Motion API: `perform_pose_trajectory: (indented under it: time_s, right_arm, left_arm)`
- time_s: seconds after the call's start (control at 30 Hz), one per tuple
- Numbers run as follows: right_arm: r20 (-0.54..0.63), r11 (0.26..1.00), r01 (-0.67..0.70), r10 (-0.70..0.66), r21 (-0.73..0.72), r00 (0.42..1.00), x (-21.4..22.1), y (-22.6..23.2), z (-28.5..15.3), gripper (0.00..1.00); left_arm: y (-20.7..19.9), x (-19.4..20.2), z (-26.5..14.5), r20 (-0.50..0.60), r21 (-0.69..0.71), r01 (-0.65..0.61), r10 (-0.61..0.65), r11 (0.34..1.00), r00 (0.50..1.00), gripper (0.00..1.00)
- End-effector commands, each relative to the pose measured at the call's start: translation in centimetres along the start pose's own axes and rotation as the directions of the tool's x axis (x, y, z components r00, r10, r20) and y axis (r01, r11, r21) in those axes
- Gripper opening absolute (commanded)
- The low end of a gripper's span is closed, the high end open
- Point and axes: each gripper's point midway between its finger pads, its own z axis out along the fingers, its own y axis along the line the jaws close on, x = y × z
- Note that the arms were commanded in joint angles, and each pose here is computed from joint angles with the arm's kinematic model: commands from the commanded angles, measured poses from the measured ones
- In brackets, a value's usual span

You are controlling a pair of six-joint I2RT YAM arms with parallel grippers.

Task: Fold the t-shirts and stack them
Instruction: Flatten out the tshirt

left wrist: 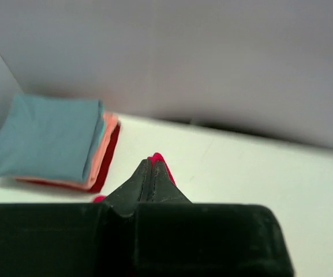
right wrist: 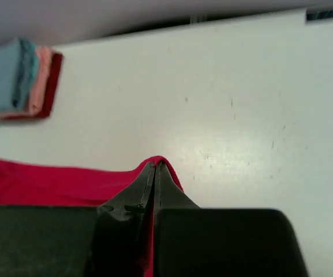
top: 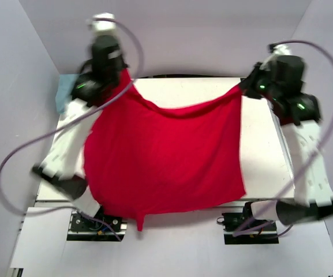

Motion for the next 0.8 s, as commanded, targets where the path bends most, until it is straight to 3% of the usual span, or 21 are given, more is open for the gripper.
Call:
perform_pose_trajectory:
  time_s: [0.0,0.1,0.13,0.17,0.27,0.3,0.37,0.4,0.47,0.5,0.57,0.6,0.67,0.7,0.77]
  right_arm:
    - [-0.028,0.997,0.017,-0.019,-0.07,0.999,1.0,0.5,4.3,0.0]
    - [-0.095,0.998,0.017,-0.023,-0.06,0.995,2.5,-0.3,9.8,0.0]
    - [-0.158,0.999,0.015,-0.021,-0.039,0.987,4.0,-1.1,12.7,0.0]
    - [-0.096,0.997,0.025,-0.031,-0.067,0.995,0.9,0.0,12.8,0.0]
    - [-0.115,0.997,0.027,-0.035,-0.072,0.993,-1.0,0.8,15.3,0.0]
    - [0.036,0.992,0.052,-0.048,-0.114,0.998,-6.8,2.9,12.9,0.0]
    - [0.096,0.99,0.048,-0.035,-0.13,0.995,-8.9,3.5,11.9,0.0]
    - [0.026,0.993,0.025,-0.023,-0.112,0.999,-6.3,2.3,13.3,0.0]
    - [0.089,0.992,0.038,-0.027,-0.117,0.996,-7.0,2.3,11.2,0.0]
    - [0.038,0.996,0.034,-0.031,-0.085,0.999,-4.8,1.2,12.0,0.0]
    - [-0.014,0.998,0.045,-0.045,-0.049,0.999,-3.2,0.1,12.0,0.0]
    - [-0.074,0.998,0.057,-0.058,-0.015,0.996,-0.9,-1.2,12.9,0.0]
    - [-0.081,0.997,0.076,-0.074,0.017,0.994,0.6,-2.4,12.9,0.0]
    - [-0.094,0.997,0.076,-0.073,0.031,0.993,1.6,-3.0,12.9,0.0]
    - [-0.147,0.995,0.075,-0.066,0.058,0.987,5.2,-4.4,12.4,0.0]
  left_arm:
    - [-1.6,5.9,4.4,-0.13,-0.004,-0.169,0.168,0.986,0.977,0.0]
    - [-2.5,9.1,8.5,-0.185,-0.052,-0.257,0.243,0.965,0.952,0.0]
    - [-2.5,6.3,9.1,-0.126,-0.065,-0.238,0.228,0.969,0.965,0.0]
    - [-2.8,7.7,10.9,-0.14,-0.073,-0.262,0.25,0.962,0.958,0.0]
    - [-1.5,3.9,11.5,-0.036,-0.141,-0.272,0.269,0.952,0.962,0.0]
    - [-0.4,1.4,10.0,0.007,-0.173,-0.268,0.274,0.948,0.962,0.0]
    - [0.3,-1.3,8.6,0.07,-0.189,-0.239,0.256,0.952,0.964,0.0]
    - [1.0,-3.7,6.8,0.116,-0.194,-0.218,0.243,0.957,0.963,0.0]
    - [1.6,-6.2,5.0,0.172,-0.193,-0.188,0.221,0.963,0.96,0.0]
    - [2.2,-7.9,3.5,0.202,-0.19,-0.176,0.214,0.966,0.956,0.0]
    - [2.7,-8.1,2.4,0.194,-0.181,-0.183,0.218,0.966,0.956,0.0]
    - [2.5,-6.9,2.7,0.164,-0.165,-0.192,0.219,0.967,0.962,0.0]
    - [2.3,-6.0,1.4,0.144,-0.099,-0.184,0.197,0.978,0.97,0.0]
    - [1.8,-2.3,2.4,0.068,-0.074,-0.191,0.196,0.979,0.978,0.0]
    - [1.7,-0.5,0.7,0.042,0.002,-0.159,0.159,0.987,0.986,0.0]
